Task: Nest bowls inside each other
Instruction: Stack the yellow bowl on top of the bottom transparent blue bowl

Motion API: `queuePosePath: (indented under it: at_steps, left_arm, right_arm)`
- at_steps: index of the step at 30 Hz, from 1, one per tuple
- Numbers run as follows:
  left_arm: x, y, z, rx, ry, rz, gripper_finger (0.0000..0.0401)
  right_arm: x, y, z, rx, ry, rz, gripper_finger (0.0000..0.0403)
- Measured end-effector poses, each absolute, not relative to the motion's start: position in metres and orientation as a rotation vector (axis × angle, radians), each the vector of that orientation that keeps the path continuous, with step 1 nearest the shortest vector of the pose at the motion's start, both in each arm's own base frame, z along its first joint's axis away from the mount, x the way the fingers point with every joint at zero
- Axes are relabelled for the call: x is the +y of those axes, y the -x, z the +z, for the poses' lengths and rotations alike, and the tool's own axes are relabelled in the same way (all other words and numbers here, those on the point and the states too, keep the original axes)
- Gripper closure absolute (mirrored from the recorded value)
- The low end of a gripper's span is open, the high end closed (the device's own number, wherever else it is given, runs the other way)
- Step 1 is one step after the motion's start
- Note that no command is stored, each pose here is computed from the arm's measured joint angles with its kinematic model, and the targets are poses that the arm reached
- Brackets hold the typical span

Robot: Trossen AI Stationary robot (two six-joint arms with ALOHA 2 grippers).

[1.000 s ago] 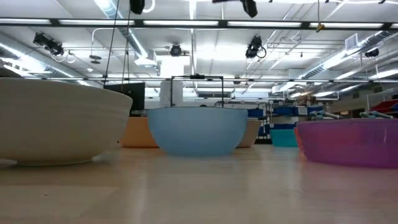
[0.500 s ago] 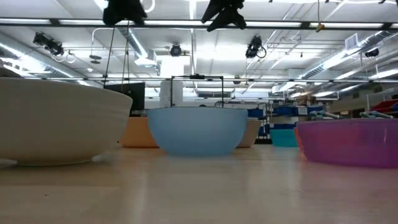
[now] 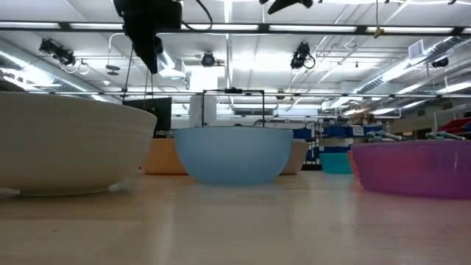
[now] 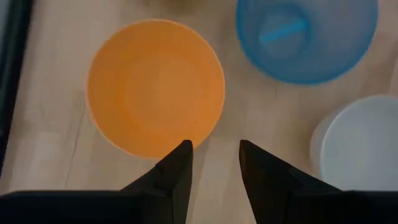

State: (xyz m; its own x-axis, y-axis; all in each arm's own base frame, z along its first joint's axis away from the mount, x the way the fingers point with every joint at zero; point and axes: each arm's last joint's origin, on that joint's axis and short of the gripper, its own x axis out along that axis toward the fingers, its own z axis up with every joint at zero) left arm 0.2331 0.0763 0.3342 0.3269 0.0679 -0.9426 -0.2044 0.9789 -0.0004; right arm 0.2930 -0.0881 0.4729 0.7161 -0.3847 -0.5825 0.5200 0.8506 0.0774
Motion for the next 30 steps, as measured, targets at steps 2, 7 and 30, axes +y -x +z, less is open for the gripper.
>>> queuePosePath:
  at_steps: [2,7,30]
  left_arm:
    - [0.078,-0.237,0.328,1.273,0.08,0.132,0.026]
    - [0.079,-0.242,0.32,1.323,0.057,0.105,0.0259]
    - [0.078,-0.218,0.463,0.852,0.083,0.447,0.0259]
  right_arm:
    - [-0.084,-0.286,0.475,0.599,-0.239,-0.515,0.022]
    - [-0.078,-0.278,0.475,0.64,-0.225,-0.537,0.0204]
    - [-0.155,-0.407,0.348,0.773,-0.697,-0.419,0.0195]
